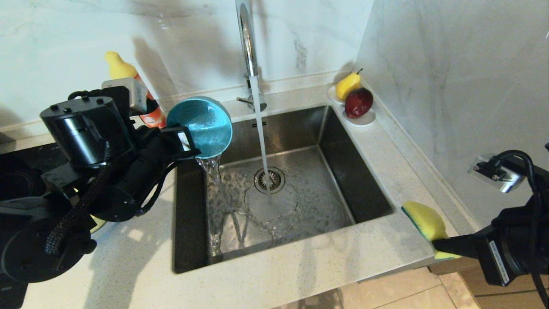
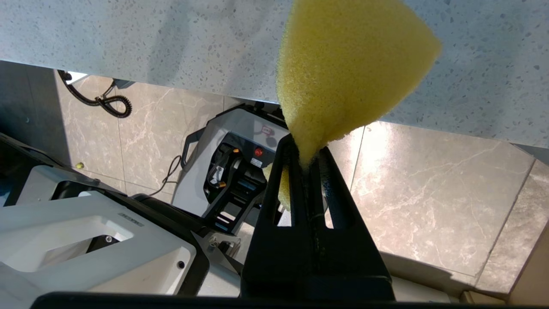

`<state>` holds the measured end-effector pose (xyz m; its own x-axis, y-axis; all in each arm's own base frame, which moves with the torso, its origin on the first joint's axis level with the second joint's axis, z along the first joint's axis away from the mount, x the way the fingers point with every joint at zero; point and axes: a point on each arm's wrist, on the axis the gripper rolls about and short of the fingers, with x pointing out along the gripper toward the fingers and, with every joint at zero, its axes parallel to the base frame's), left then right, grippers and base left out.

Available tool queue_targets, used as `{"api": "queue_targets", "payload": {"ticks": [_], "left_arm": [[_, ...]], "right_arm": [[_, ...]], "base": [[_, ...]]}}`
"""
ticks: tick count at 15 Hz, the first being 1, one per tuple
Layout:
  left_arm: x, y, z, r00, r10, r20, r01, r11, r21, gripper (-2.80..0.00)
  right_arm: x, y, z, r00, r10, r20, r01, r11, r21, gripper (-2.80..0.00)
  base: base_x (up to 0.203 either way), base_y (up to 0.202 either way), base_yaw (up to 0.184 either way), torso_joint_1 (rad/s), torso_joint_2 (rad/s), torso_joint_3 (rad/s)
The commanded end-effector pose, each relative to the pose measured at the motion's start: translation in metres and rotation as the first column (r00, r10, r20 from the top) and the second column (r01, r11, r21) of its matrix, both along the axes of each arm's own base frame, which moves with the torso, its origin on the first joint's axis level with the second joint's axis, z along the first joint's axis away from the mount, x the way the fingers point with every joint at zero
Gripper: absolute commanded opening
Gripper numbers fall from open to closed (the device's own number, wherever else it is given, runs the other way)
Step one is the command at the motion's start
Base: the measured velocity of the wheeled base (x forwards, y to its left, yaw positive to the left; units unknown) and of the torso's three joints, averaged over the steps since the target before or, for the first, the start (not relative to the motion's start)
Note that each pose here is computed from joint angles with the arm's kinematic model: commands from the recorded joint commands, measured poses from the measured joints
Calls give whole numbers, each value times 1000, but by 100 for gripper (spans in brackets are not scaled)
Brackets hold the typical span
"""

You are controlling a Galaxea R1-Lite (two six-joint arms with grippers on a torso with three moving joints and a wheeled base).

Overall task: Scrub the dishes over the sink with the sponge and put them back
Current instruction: Wash the bowl

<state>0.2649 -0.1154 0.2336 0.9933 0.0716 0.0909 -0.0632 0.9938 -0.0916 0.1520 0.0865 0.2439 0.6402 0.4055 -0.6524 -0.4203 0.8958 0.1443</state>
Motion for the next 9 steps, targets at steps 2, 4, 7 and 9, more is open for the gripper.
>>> {"api": "queue_targets", "payload": {"ticks": [2, 4, 7, 9], "left_arm": [[-8, 3, 1, 986, -39, 160, 36, 999, 22, -280], [-12, 4, 1, 978, -59, 200, 50, 998, 46, -280], [-21, 8, -6, 964, -59, 259, 44, 997, 62, -280], [-20, 7, -10, 951, -49, 304, 17, 994, 107, -280]], "right_arm": [[1, 1, 2, 1000, 0, 3, 0, 1000, 3, -280], [1, 1, 3, 1000, 1, 4, -1, 1000, 4, -280], [2, 1, 0, 1000, 0, -8, 0, 1000, 1, -280], [2, 1, 1, 1000, 3, -3, -3, 1000, 5, -280]], "base": [[0, 0, 0, 0, 0, 0], [0, 0, 0, 0, 0, 0], [0, 0, 0, 0, 0, 0], [0, 0, 0, 0, 0, 0]]}}
